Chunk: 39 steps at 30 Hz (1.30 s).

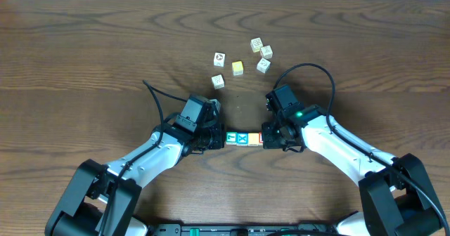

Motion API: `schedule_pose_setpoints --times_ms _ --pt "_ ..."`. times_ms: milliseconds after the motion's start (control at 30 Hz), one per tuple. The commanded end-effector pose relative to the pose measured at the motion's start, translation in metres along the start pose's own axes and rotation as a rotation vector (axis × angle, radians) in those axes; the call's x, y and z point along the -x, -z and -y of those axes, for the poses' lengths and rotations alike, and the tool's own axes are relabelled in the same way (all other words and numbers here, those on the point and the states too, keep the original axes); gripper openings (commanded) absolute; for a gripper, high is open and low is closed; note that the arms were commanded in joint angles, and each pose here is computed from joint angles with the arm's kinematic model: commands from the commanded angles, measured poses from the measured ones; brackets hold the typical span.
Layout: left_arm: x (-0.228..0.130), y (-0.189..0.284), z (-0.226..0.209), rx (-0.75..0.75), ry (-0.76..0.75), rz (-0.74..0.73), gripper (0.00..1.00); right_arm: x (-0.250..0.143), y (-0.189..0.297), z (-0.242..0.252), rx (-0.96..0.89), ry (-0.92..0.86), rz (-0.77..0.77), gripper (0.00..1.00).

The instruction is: Lift 4 blocks

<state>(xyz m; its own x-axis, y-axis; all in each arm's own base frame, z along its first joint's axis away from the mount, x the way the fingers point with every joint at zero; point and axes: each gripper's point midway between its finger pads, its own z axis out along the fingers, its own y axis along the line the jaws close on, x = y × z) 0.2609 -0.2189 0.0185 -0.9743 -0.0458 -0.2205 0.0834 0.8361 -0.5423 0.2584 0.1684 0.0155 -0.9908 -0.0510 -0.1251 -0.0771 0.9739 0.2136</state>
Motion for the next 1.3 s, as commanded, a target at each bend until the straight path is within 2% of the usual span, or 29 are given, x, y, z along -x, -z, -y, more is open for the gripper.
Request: schedule_pose_setpoints --times_ms 0,1267 --pt "0.002 0.013 0.060 -0.205 -0.083 -0.023 0.07 -0.005 0.021 -0.071 0.260 0.096 -0.033 0.01" --pt "0.014 0.038 0.081 -0.255 -0.114 0.048 0.07 0.001 0.047 -0.078 0.294 0.115 0.033 0.01"
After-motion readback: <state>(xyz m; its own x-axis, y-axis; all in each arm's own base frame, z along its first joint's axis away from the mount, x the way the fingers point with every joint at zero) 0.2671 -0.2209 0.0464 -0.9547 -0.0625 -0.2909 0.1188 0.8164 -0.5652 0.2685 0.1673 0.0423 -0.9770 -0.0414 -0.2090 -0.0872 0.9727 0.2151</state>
